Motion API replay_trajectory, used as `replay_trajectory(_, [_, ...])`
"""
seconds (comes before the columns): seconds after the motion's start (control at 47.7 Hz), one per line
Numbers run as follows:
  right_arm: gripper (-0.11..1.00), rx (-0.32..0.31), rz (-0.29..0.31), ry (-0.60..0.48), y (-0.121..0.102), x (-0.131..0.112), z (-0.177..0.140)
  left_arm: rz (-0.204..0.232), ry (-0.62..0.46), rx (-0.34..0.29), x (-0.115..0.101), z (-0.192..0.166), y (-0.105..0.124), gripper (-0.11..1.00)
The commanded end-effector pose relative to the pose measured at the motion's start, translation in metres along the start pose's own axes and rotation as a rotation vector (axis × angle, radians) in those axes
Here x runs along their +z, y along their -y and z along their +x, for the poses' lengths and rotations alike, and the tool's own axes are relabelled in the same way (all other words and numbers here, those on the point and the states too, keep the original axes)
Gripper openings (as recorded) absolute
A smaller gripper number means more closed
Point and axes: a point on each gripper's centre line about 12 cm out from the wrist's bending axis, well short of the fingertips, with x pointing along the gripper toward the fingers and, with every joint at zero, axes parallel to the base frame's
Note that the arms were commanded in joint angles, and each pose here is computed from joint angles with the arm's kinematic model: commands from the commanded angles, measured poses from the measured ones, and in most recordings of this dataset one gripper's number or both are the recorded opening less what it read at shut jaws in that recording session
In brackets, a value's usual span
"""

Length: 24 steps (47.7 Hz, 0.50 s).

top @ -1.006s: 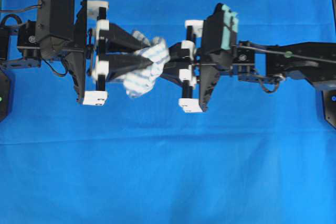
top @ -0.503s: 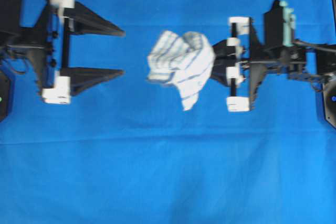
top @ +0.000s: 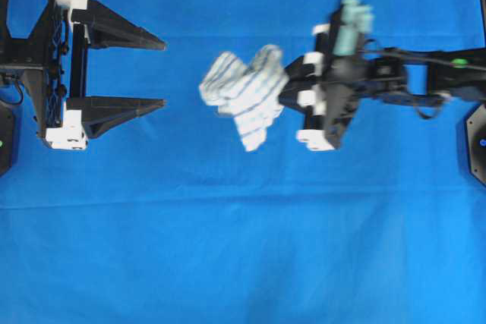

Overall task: Hand over the towel.
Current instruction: 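Carry the towel with the right gripper and lower it to the table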

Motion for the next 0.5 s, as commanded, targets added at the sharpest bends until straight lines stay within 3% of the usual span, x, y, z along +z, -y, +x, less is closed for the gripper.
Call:
replay_trajectory(0.0, [0.03,-0.016,0.009,-0.075,0.005,0.0,0.02,0.001,0.034,-0.003,0.01,-0.001,0.001,0.93])
replay_trajectory(0.21, [0.03,-0.05,0.007,-0.313,0.018,-0.039,0.062,0.0,0.031,-0.003,0.008,-0.001,0.001,0.93])
replay_trajectory(0.482, [0.03,-0.078,0.023,-0.438,0.03,-0.086,0.092,0.0,0.023,-0.003,0.006,-0.001,0.001,0.93])
